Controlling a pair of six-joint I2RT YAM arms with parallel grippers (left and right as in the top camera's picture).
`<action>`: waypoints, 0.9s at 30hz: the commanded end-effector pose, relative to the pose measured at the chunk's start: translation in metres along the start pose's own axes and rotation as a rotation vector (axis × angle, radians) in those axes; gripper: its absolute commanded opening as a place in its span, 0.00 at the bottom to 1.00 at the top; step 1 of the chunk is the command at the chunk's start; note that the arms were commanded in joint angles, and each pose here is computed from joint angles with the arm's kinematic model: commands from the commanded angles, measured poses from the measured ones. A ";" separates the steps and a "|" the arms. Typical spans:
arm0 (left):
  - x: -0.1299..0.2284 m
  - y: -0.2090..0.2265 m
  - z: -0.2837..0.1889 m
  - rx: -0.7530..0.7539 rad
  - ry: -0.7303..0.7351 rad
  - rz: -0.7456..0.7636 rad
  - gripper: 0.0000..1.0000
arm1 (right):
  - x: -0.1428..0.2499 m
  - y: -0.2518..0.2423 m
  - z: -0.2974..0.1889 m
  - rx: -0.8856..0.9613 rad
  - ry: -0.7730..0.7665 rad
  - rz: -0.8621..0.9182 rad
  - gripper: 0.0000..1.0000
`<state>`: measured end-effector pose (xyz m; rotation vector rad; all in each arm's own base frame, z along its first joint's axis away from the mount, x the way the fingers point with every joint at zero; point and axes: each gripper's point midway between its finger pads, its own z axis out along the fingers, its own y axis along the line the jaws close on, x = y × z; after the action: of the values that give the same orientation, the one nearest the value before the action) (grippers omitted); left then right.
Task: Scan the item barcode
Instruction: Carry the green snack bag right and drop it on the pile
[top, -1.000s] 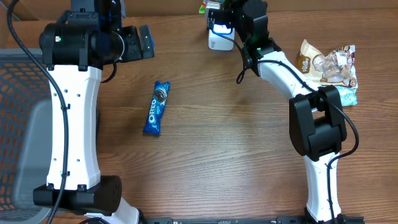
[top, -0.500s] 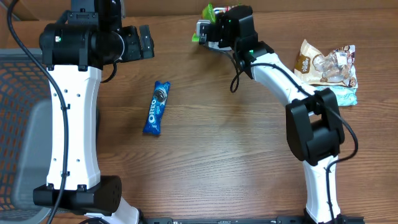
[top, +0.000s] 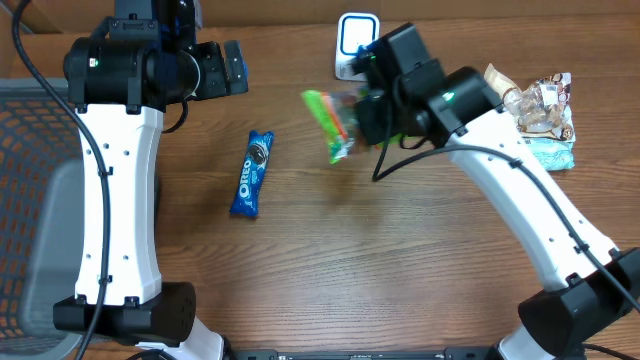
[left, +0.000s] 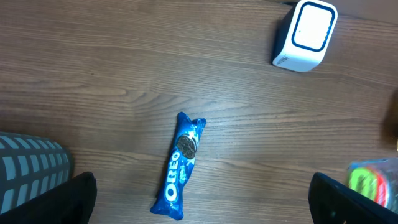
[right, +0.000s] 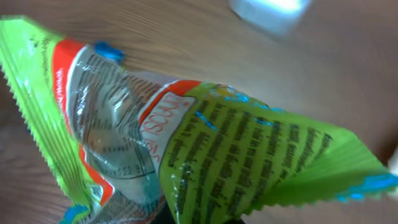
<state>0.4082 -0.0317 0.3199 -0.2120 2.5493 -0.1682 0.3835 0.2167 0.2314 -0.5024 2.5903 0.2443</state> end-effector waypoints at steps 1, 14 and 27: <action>-0.001 -0.004 -0.001 0.008 -0.004 -0.015 1.00 | 0.011 -0.089 -0.014 0.245 0.001 0.413 0.04; -0.001 -0.004 -0.001 0.008 -0.004 -0.015 1.00 | 0.139 -0.337 0.006 0.581 -0.051 1.165 0.04; -0.001 -0.004 -0.001 0.008 -0.004 -0.015 1.00 | 0.131 -0.315 0.007 0.360 -0.014 1.017 0.91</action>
<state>0.4082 -0.0316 0.3199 -0.2122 2.5497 -0.1677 0.3784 -0.1348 0.0902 1.1475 2.5828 -0.0963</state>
